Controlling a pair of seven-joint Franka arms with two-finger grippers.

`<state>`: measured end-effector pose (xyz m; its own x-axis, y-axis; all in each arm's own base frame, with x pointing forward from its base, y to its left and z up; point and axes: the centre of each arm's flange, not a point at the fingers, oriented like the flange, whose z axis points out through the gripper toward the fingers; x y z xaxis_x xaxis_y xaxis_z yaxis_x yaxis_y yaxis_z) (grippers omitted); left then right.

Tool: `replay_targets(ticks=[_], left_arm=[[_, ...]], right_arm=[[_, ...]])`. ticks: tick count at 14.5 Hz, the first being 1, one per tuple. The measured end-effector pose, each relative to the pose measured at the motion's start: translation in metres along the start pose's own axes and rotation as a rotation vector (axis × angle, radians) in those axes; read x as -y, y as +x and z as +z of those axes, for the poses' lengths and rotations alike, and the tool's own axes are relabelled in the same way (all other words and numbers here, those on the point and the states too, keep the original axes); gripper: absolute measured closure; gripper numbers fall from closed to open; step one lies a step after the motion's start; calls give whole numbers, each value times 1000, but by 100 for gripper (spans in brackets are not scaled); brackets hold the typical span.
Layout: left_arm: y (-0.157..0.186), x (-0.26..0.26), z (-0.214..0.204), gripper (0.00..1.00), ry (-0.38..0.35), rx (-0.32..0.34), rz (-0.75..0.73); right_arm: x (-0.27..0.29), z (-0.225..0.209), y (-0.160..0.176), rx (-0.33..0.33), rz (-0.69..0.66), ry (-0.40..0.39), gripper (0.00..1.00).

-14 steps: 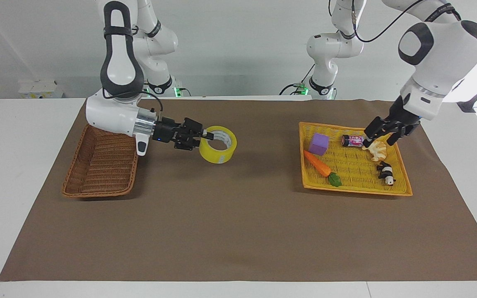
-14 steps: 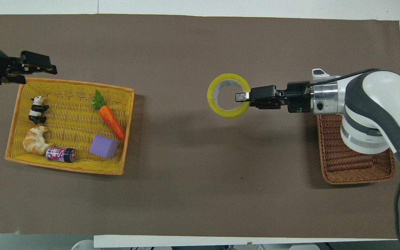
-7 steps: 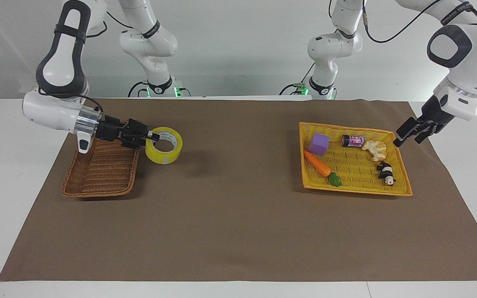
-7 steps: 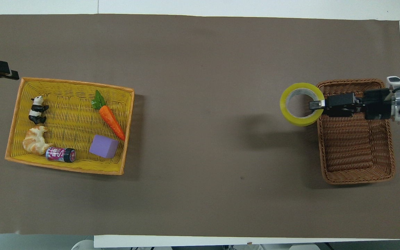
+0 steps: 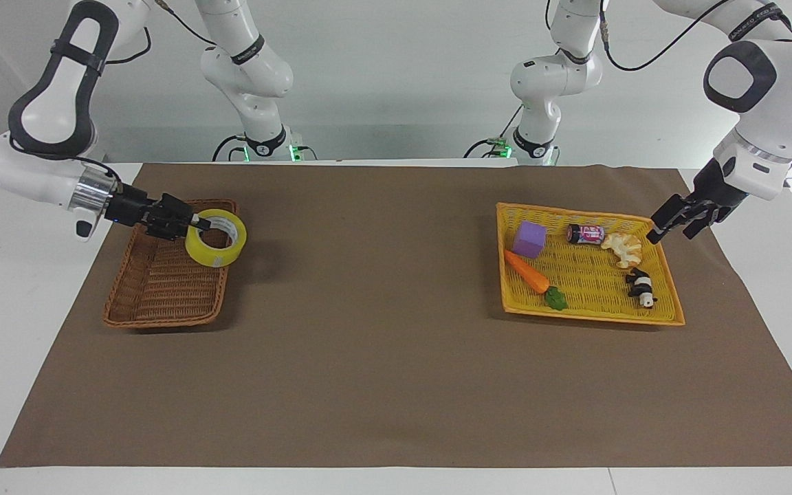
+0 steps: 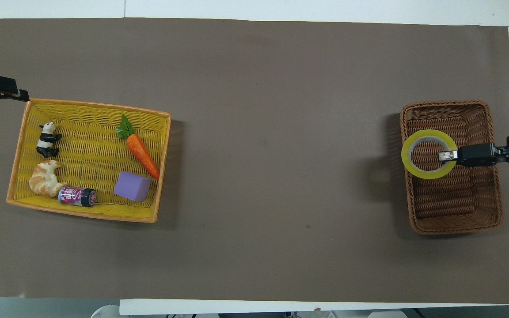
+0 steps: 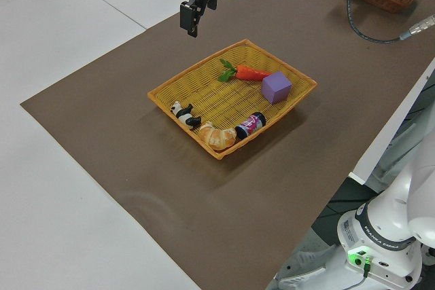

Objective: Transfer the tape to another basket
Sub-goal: 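Lower the tape into the brown basket and open the right gripper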

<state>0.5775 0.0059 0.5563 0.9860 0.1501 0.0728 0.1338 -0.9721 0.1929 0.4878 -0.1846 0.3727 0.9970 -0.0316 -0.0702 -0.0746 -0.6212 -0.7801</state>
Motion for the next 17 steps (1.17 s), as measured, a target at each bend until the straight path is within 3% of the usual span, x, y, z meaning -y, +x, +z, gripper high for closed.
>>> replay_targets(ticks=[5,9,17], left_arm=[[-5,-1,2,0,72,33,37],[-13,-16,-4,0,143,45,152],[-22,-35,-11,0,200,80,239]], right_arm=[[-56,-10,-9,46,-73,-42,46],[-70,-8,-11,62,-68,-45,46],[-83,-2,-9,73,-96,-84,46]])
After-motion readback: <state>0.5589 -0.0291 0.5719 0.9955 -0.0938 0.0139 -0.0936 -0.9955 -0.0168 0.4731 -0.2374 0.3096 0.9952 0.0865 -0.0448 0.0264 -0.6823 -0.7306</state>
